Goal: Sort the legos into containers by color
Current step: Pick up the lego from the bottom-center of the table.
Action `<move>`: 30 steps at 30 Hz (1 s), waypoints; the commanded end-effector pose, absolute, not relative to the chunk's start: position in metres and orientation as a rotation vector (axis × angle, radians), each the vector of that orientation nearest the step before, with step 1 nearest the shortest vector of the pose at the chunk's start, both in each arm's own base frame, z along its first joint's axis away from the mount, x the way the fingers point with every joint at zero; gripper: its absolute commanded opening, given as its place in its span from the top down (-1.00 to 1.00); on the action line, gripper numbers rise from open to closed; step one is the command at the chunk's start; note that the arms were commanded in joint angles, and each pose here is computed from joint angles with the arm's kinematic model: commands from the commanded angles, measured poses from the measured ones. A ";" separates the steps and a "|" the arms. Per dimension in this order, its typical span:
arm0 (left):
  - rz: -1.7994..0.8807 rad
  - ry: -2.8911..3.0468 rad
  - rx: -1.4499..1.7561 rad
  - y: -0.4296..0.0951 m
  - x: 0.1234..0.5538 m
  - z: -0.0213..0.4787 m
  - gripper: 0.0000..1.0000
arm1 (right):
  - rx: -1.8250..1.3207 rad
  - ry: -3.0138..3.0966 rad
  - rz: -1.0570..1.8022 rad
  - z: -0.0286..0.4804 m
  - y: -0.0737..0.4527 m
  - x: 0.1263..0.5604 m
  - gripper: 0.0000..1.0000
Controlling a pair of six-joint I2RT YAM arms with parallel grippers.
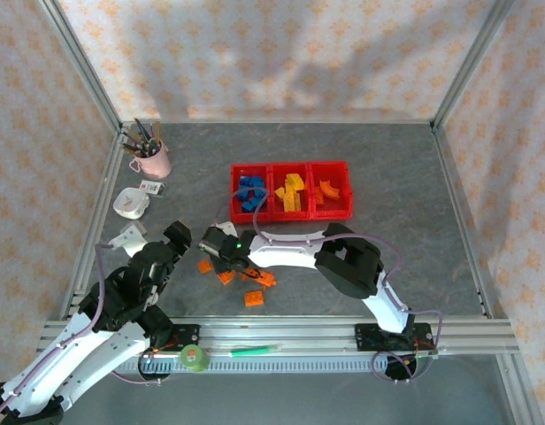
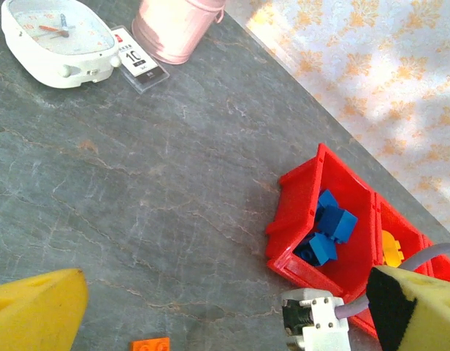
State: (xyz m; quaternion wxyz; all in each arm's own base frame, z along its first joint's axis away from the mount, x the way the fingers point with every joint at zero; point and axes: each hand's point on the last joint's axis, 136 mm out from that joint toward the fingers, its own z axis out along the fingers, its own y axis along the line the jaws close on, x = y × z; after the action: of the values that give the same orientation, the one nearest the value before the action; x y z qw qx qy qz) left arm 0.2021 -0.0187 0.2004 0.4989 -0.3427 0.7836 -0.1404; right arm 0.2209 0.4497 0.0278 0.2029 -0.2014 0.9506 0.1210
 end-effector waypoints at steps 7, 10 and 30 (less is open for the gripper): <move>-0.352 1.858 -0.845 -0.014 0.200 0.209 -0.98 | -0.629 2.648 0.191 0.014 0.442 0.223 0.08; -0.363 1.858 -0.840 -0.016 0.200 0.210 -0.98 | -0.626 2.630 0.177 0.019 0.441 0.226 0.16; -0.486 1.903 -0.673 -0.050 0.213 0.232 -0.99 | -0.357 2.509 0.378 0.113 0.401 0.279 0.45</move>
State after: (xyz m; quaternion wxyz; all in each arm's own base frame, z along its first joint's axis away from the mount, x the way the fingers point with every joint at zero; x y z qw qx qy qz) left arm 0.2079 -0.0360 0.2143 0.5002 -0.3091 0.7895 -0.1759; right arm 0.2675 0.4126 0.0840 0.2532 -0.1589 0.9457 0.1275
